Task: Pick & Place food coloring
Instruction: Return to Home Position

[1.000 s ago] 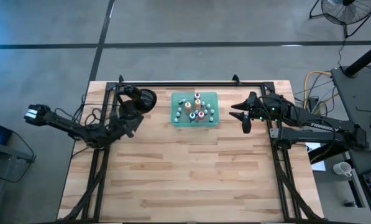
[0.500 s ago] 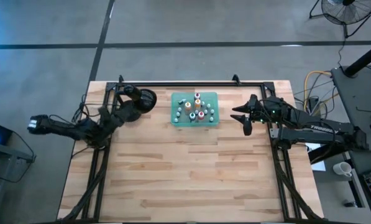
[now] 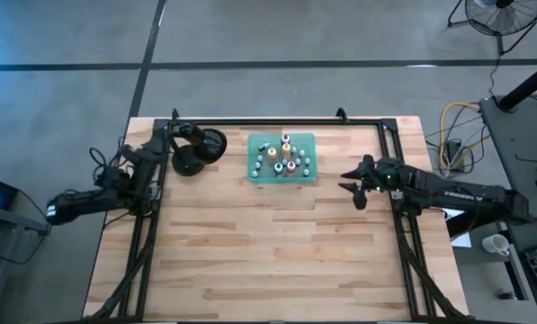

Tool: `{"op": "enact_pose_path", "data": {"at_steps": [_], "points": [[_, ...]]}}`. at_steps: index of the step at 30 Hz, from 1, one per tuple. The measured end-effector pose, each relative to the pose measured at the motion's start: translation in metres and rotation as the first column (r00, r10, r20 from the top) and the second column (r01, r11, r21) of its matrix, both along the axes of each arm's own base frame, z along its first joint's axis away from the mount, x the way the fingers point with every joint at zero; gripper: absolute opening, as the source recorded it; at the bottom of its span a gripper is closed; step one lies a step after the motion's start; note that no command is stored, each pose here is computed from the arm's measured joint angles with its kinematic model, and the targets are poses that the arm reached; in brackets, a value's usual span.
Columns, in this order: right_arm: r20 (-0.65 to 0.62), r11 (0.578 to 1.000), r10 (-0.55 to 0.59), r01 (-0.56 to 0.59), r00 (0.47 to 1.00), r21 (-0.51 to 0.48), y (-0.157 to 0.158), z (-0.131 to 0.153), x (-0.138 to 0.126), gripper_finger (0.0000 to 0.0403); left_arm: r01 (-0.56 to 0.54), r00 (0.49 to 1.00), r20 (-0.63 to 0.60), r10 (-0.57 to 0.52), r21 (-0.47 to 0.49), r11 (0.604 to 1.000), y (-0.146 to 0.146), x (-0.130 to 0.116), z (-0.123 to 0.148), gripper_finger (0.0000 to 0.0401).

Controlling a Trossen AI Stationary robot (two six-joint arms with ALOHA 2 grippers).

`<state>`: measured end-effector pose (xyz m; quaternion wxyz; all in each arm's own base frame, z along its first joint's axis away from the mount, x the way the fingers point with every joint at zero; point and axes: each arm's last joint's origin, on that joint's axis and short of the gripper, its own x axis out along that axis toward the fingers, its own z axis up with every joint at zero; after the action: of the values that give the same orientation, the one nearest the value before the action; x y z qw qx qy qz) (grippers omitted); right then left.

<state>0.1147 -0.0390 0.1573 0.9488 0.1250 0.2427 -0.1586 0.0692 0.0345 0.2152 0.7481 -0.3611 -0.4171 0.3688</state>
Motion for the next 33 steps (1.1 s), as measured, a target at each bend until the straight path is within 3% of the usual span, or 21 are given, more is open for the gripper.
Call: {"op": "enact_pose_path", "data": {"at_steps": [4,7,19,25,33], "points": [[-0.036,1.0,0.0,0.0,0.999,0.013,0.002,-0.022,-0.007,0.0164,0.0,0.999,0.037,-0.001,0.006,1.0,-0.001,-0.004,0.002,0.022],[-0.015,1.0,-0.001,0.001,1.0,0.005,0.002,-0.022,-0.006,0.0164,0.0,0.999,0.049,-0.001,0.008,1.0,-0.001,-0.005,0.003,0.022],[0.225,0.997,0.009,0.009,0.974,-0.08,0.003,-0.016,-0.008,0.0164,0.002,1.0,0.018,-0.002,0.004,1.0,-0.001,-0.003,0.0,0.022],[0.293,0.994,0.016,0.015,0.956,-0.104,0.004,-0.009,-0.01,0.0164,0.007,0.989,-0.146,-0.01,-0.023,1.0,0.0,0.004,-0.012,0.022],[0.304,0.994,0.017,0.016,0.952,-0.108,0.004,-0.008,-0.011,0.0164,-0.004,0.917,-0.399,-0.023,-0.067,0.998,0.001,0.011,-0.034,0.022]]}}
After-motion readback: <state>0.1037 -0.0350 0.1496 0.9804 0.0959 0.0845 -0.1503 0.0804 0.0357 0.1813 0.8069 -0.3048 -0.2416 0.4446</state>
